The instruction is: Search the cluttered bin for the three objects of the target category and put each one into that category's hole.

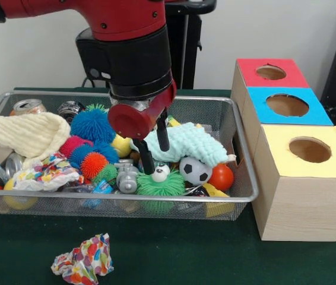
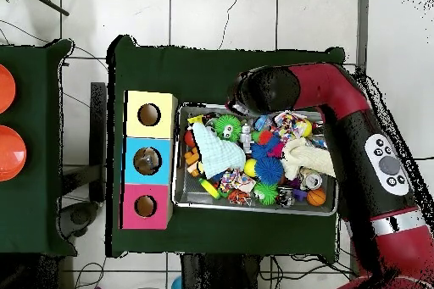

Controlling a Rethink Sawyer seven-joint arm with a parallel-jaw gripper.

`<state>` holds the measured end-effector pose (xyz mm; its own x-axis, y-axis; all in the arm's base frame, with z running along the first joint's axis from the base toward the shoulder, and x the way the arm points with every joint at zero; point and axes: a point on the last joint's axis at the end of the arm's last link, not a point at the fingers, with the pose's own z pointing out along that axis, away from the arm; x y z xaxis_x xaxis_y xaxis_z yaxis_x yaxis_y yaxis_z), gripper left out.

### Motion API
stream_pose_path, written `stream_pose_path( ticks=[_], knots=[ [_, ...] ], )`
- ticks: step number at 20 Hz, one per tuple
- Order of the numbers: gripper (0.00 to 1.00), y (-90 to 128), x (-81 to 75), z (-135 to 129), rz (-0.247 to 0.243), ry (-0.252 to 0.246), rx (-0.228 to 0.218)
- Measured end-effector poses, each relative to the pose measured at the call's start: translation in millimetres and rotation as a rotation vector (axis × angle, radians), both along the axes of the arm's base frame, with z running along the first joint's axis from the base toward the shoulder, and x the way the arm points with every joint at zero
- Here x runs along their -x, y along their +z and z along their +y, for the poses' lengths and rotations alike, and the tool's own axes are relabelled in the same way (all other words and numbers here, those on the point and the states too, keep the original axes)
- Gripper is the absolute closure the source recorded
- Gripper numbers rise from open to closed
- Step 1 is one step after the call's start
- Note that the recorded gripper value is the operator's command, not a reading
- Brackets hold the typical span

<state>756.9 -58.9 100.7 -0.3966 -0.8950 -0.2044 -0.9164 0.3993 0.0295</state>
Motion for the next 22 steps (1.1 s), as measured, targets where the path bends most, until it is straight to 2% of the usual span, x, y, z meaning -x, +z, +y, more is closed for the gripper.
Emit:
stream_pose_path(
  ticks=[8,22],
  knots=[
    [0.00,9,-2.6,17,-0.004,0.026,0.037],
    [0.00,24,-10.0,34,-0.021,0.040,0.043]
  ],
)
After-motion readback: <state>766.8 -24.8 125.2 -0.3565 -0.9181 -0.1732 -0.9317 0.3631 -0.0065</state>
